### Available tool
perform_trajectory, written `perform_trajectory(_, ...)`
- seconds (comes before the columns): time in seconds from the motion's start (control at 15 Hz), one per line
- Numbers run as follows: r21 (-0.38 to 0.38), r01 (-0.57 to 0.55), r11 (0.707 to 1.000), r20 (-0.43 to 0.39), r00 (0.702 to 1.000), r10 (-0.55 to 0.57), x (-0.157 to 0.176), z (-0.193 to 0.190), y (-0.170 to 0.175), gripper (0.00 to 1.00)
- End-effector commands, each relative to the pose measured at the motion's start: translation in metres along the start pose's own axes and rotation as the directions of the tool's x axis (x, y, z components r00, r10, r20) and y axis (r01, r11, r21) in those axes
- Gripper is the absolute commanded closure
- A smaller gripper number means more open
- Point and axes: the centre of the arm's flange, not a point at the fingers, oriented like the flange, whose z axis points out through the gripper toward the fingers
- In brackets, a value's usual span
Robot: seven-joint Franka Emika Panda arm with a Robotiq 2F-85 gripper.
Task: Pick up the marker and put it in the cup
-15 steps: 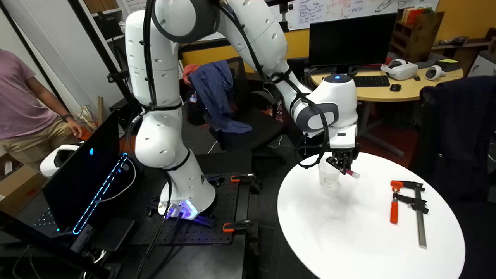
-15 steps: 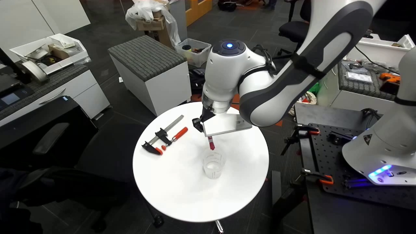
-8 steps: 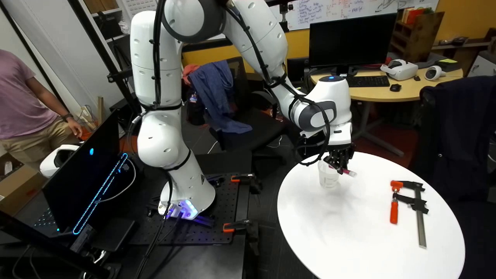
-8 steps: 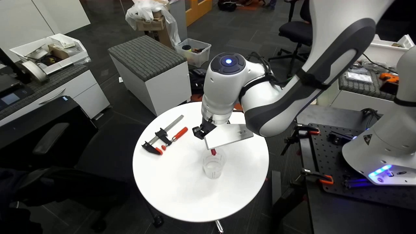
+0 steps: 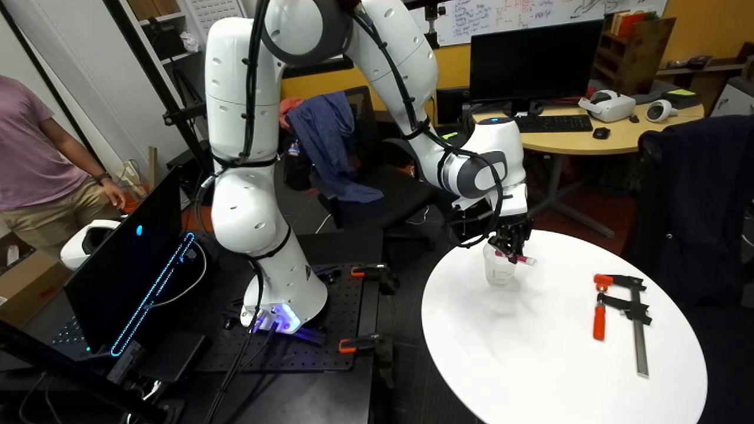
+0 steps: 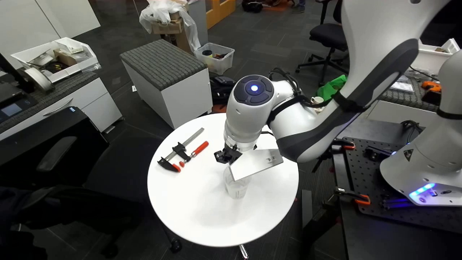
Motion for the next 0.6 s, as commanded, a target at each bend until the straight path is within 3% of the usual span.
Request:
perform_trajectory(0.0, -0.004, 0.008, 1.000, -0.039, 0.999, -0.008, -0.011, -0.001, -0.007, 0.95)
perform_trajectory(0.53, -0.002, 0.052, 0.999, -0.094, 0.994, -0.052, -0.026, -0.003, -0.007, 0.95)
